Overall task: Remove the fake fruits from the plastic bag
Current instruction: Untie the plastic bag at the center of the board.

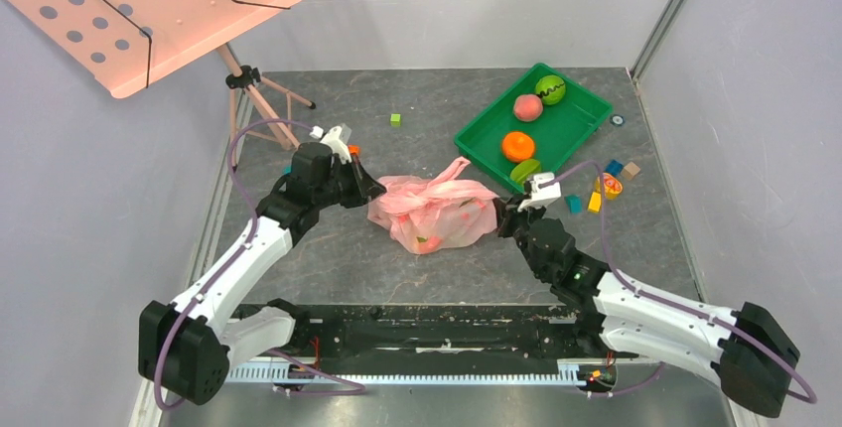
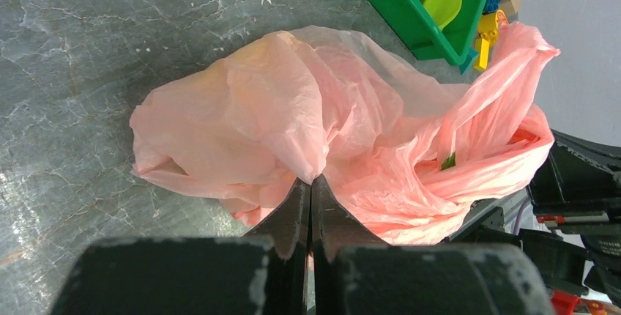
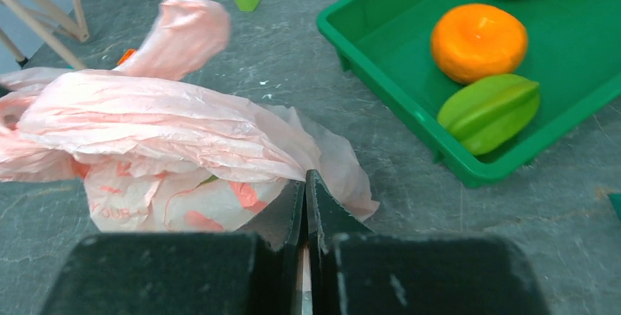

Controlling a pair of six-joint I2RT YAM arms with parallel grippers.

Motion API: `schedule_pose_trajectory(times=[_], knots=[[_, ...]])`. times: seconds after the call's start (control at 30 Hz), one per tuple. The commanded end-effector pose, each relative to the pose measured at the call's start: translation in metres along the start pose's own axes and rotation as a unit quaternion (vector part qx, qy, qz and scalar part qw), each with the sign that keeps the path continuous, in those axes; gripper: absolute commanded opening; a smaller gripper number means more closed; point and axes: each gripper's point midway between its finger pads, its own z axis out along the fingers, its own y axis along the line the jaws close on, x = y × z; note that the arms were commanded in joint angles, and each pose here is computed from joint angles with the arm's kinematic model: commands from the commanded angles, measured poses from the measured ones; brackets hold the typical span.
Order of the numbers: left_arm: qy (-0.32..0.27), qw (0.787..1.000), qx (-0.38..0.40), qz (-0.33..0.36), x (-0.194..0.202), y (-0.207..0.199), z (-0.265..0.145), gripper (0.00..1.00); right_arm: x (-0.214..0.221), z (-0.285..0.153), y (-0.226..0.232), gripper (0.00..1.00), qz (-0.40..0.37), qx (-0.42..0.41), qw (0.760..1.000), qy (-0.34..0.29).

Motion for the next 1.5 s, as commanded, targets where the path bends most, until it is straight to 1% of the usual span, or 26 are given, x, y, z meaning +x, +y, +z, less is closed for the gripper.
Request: schedule_pose_trajectory(times=[0.0, 0.27, 0.33, 0.37, 0.4, 0.5, 0.53, 0.57, 0.63, 0.73, 0.8, 0.9, 0.97, 1.0, 1.17, 1.2, 1.27, 1.3, 1.4, 1.47], knots=[[-0.030, 0.999, -0.011, -0.011, -0.009, 0.004, -0.007, 0.02, 0.000, -0.005, -0.029, 0.00, 0.037, 0.055, 0.998, -0.010], [-0.028, 0.999, -0.030, -0.008, -0.004, 0.014, -0.011, 0.02, 0.007, -0.014, -0.054, 0.00, 0.039, 0.086, 0.996, -0.006], [-0.027, 0.999, -0.028, -0.004, -0.003, 0.014, -0.011, 0.02, 0.006, -0.016, -0.053, 0.00, 0.022, 0.078, 0.997, -0.005], [-0.026, 0.999, -0.025, -0.003, -0.003, 0.013, -0.011, 0.02, 0.005, -0.017, -0.052, 0.03, 0.007, 0.069, 0.998, -0.003], [-0.023, 0.999, -0.022, 0.000, -0.003, 0.012, -0.010, 0.02, 0.003, -0.017, -0.047, 0.14, -0.013, 0.051, 0.999, 0.000], [-0.014, 1.000, -0.010, 0.004, -0.002, 0.008, -0.007, 0.02, -0.005, -0.021, -0.030, 0.70, -0.076, -0.012, 0.997, 0.004], [-0.010, 1.000, -0.007, 0.005, -0.001, 0.007, -0.006, 0.02, -0.008, -0.022, -0.025, 0.79, -0.092, -0.029, 0.995, 0.002], [-0.006, 1.000, -0.003, 0.004, 0.000, 0.006, -0.004, 0.02, -0.013, -0.024, -0.018, 0.87, -0.110, -0.053, 0.993, -0.001], [0.001, 1.000, 0.003, 0.003, 0.001, 0.004, -0.002, 0.02, -0.022, -0.029, -0.002, 0.92, -0.146, -0.104, 0.984, -0.011], [0.008, 1.000, 0.008, 0.002, 0.002, 0.002, 0.001, 0.02, -0.035, -0.034, 0.017, 0.93, -0.188, -0.159, 0.969, -0.032], [0.007, 1.000, 0.007, 0.002, 0.001, 0.002, 0.002, 0.02, -0.042, -0.035, 0.029, 0.92, -0.220, -0.193, 0.955, -0.049], [0.008, 1.000, 0.008, 0.004, 0.001, 0.002, 0.002, 0.02, -0.046, -0.036, 0.051, 0.90, -0.275, -0.253, 0.925, -0.074], [0.006, 1.000, 0.007, 0.005, 0.000, 0.001, 0.001, 0.02, -0.047, -0.039, 0.073, 0.91, -0.305, -0.312, 0.895, -0.088], [0.005, 1.000, 0.008, 0.006, -0.001, 0.001, 0.001, 0.02, -0.050, -0.038, 0.080, 0.91, -0.315, -0.325, 0.887, -0.095], [0.005, 1.000, 0.010, 0.008, -0.003, -0.001, 0.002, 0.02, -0.062, -0.020, 0.093, 0.90, -0.356, -0.326, 0.870, -0.104], [0.005, 1.000, 0.010, 0.009, -0.003, -0.001, 0.002, 0.02, -0.064, -0.016, 0.093, 0.88, -0.365, -0.322, 0.867, -0.104], [0.005, 1.000, 0.010, 0.010, -0.004, -0.001, 0.001, 0.02, -0.065, -0.010, 0.099, 0.79, -0.378, -0.329, 0.859, -0.103], [0.006, 1.000, 0.010, 0.010, -0.004, -0.001, 0.001, 0.02, -0.065, -0.009, 0.102, 0.78, -0.381, -0.336, 0.855, -0.106], [0.007, 1.000, 0.011, 0.012, -0.004, -0.001, 0.001, 0.02, -0.065, -0.008, 0.112, 0.77, -0.388, -0.356, 0.843, -0.113], [0.007, 1.000, 0.011, 0.012, -0.003, -0.002, 0.001, 0.02, -0.064, -0.002, 0.114, 0.78, -0.396, -0.357, 0.839, -0.107]])
